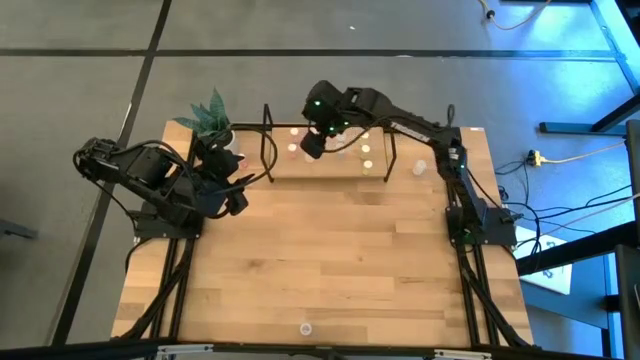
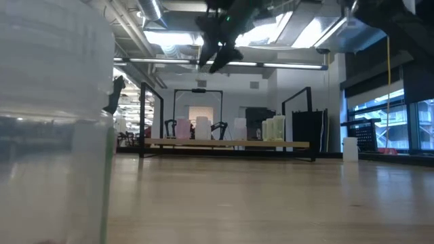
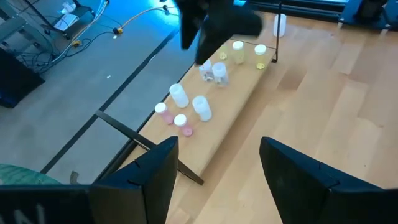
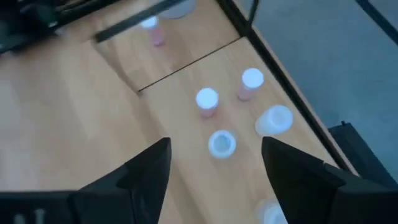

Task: Pick and place medicine bottles onto shelf by color
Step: Put the pink pill bottle on the shelf aligned with the other pink pill bottles

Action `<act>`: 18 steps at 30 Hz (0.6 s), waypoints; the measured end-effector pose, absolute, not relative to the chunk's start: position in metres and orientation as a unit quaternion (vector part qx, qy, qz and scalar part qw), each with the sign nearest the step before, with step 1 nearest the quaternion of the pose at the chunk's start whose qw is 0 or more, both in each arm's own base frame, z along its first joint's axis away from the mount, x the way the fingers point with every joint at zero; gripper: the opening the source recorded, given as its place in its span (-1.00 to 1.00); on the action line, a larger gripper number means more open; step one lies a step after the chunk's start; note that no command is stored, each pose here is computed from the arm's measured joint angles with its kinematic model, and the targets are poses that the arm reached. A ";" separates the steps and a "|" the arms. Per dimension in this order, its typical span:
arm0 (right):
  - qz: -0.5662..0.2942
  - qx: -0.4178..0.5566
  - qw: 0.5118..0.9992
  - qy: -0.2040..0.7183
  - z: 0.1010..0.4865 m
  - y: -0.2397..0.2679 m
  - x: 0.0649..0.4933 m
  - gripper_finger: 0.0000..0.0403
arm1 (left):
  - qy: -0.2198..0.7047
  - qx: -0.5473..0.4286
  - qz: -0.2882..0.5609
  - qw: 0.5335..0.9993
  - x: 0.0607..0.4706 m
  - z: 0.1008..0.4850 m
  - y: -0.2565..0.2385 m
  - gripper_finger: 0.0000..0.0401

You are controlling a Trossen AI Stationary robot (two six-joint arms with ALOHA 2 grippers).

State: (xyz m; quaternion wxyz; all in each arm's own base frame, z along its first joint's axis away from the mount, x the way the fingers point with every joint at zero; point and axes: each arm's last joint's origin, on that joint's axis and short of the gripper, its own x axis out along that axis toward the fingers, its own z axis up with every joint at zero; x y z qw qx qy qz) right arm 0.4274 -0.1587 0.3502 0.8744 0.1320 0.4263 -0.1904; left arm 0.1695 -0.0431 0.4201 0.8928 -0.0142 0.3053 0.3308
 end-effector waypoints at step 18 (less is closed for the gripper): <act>-0.074 -0.030 0.887 0.455 0.444 -0.038 0.344 0.25 | 0.310 -0.018 0.325 0.893 0.170 0.420 -0.043 0.10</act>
